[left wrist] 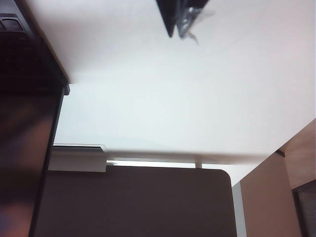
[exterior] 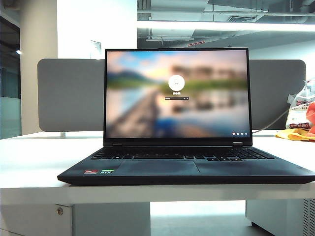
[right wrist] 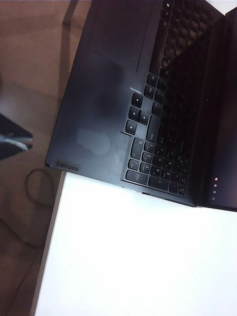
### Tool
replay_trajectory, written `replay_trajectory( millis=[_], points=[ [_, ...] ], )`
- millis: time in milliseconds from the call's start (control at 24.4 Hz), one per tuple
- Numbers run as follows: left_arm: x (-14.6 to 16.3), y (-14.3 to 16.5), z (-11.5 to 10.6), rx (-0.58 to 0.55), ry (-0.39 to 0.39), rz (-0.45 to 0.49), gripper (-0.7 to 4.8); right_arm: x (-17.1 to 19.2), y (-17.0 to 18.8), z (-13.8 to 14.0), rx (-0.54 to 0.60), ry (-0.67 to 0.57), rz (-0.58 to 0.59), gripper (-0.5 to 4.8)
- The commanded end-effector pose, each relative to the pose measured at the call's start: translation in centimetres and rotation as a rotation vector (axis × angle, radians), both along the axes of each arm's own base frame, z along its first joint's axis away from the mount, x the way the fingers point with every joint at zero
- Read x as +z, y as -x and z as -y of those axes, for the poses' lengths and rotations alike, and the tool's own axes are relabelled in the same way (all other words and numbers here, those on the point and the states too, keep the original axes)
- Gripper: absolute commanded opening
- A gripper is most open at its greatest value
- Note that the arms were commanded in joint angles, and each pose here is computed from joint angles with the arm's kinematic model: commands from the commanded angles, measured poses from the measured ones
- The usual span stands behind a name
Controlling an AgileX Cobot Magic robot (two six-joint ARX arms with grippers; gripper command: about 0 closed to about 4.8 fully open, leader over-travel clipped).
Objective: Open the lid of the laptop and use the keypad to enter the password "123".
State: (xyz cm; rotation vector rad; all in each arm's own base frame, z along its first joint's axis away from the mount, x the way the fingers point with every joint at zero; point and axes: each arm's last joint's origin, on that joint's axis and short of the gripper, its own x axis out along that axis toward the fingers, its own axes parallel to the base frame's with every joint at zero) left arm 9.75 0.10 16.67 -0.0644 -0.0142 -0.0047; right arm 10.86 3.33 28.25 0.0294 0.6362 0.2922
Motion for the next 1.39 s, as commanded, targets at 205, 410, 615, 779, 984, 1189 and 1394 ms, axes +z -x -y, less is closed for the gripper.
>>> replay_trajectory(
  millis=[205, 410, 615, 779, 984, 1189, 1394],
  points=[
    [0.0, 0.0, 0.0, -0.006, -0.002, 0.005, -0.05, 0.2, 0.0, 0.0, 0.000, -0.007, 0.013, -0.05],
    [0.0, 0.0, 0.0, -0.006, -0.002, 0.005, -0.05, 0.2, 0.0, 0.0, 0.001, -0.007, 0.013, -0.05],
    [0.0, 0.0, 0.0, -0.006, -0.002, 0.005, -0.05, 0.5, 0.2, 0.4, -0.003, 0.061, 0.123, -0.05],
    [0.0, 0.0, 0.0, -0.006, -0.002, 0.005, -0.05, 0.2, 0.3, 1.1, -0.072, 0.010, 0.354, -0.05],
    [0.0, 0.0, 0.0, -0.006, -0.002, 0.005, -0.05, -2.5, 1.3, 2.1, -0.163, -0.041, 0.663, -0.05],
    [0.0, 0.0, 0.0, -0.006, -0.002, 0.005, -0.05, -7.6, 1.6, 2.9, -0.253, -0.039, 0.727, -0.05],
    [0.0, 0.0, 0.0, -0.006, -0.002, 0.005, -0.05, -9.5, 1.5, 3.1, -0.272, -0.026, 0.713, -0.05]
  ],
)
